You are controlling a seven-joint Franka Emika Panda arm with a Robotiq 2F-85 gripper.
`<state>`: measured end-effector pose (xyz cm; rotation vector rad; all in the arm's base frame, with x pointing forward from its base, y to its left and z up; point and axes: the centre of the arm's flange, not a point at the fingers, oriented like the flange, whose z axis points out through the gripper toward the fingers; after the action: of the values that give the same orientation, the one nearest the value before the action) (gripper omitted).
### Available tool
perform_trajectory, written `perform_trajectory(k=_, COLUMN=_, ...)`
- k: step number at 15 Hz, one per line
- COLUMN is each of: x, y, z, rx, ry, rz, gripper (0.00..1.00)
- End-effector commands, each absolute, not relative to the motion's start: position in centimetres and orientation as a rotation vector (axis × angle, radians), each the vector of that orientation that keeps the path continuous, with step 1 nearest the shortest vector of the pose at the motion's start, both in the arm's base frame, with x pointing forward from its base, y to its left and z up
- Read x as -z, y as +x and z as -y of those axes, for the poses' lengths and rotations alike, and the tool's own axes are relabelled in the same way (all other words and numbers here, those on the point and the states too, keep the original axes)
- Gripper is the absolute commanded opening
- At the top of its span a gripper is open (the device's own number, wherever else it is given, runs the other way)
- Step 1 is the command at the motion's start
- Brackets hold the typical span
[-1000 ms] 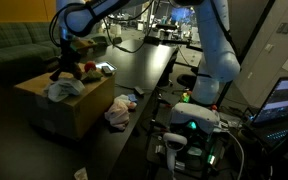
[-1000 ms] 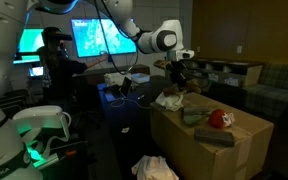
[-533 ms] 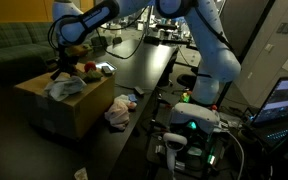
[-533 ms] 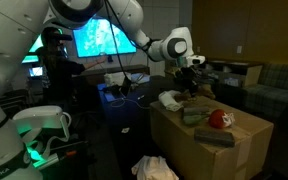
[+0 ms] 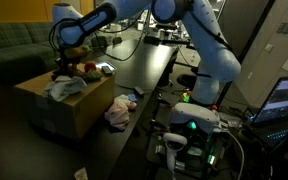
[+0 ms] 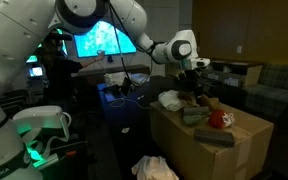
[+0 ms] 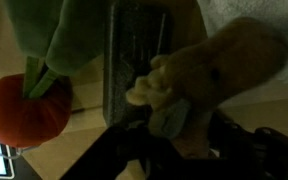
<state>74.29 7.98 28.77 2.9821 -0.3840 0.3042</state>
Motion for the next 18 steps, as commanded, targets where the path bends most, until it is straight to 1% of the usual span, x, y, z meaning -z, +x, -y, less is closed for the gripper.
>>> perform_trajectory(k=1, x=-30.7, y=75.3, z=-7.8, rx=-0.341, ry=2.941, rz=0.432, gripper=0.84)
perform_trajectory(k=3, x=-32.1, y=74.8, z=-7.2, rx=-0.362, ry=2.925, rz=0.457, gripper=0.99)
perform_trajectory(k=4, x=-32.8, y=74.6, z=-6.9, rx=-0.369, ry=2.921, rz=0.470, gripper=1.00)
perform_trajectory(k=9, x=-37.7, y=71.6, z=-6.2, rx=-0.392, ry=2.903, rz=0.537, gripper=1.00)
perform_trajectory(k=11, x=-39.7, y=69.5, z=-6.6, rx=-0.365, ry=2.908, rz=0.550, gripper=1.00)
perform_trajectory(k=15, x=-41.2, y=64.0, z=-8.9, rx=-0.299, ry=2.917, rz=0.534, gripper=1.00)
perform_trajectory(k=18, x=-40.8, y=59.4, z=-11.7, rx=-0.246, ry=2.947, rz=0.490, gripper=1.00)
